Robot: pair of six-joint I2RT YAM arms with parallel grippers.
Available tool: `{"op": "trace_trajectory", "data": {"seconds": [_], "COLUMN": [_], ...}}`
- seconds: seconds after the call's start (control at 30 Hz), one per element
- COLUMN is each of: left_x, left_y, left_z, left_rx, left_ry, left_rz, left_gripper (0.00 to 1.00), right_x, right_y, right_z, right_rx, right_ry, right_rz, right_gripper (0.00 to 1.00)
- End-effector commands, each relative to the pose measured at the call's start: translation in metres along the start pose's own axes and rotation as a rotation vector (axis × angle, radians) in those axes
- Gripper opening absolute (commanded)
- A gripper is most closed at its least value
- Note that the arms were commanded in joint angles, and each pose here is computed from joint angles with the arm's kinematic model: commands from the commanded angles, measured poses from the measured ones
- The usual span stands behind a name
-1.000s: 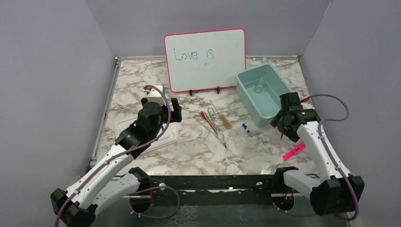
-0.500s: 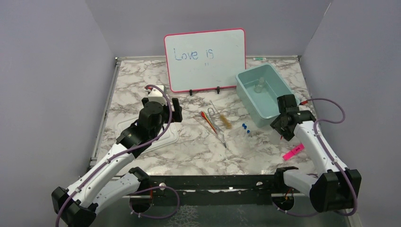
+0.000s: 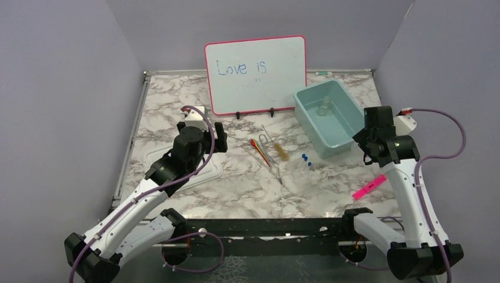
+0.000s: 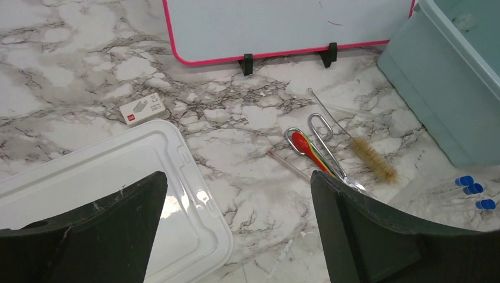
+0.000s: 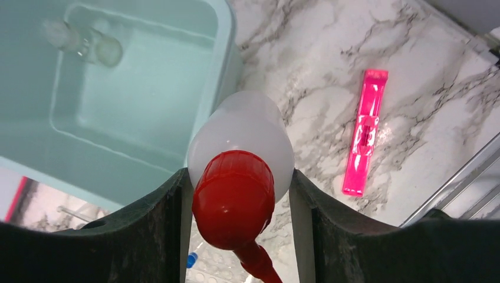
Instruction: Organize the chemistry lab equipment
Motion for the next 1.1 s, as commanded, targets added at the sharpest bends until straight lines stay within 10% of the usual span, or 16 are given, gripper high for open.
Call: {"op": "trace_trajectory", "data": {"seconds": [0.0,0.3,1.07], "left_x": [-0.005,-0.006,-0.006], "left_y": [0.010,0.009,-0.004], "left_z": [-0.002,0.001,0.015], "left_rx": [-0.026,-0.014,0.029], "left_ry": [-0.031,-0.028,-0.019], "left_rz": [-0.013,-0.009,0.025], "left_gripper": [0.94,0.94,0.94], "right_x": [-0.008,0.051,0.148], "right_y": [0.033,0.082,0.015], "right_z": [-0.026,-0.053,0.137], "right_rx": [-0.110,-0.129,0.081], "right_ry": [-0.034,0.255,0.126], "right_rz": [-0.025,-0.152,-0.300], "right_gripper": [0.41,0.41,0.41]}}
Point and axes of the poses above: each gripper's point midway between its finger pads, its own z axis out along the fingers, its own x axis along the line the jaws close on, y = z × x, the point moved 7 cm from there along -z, back along the fingers, and after that the axes turned 3 degrees about -z, right-handed, at the moved point
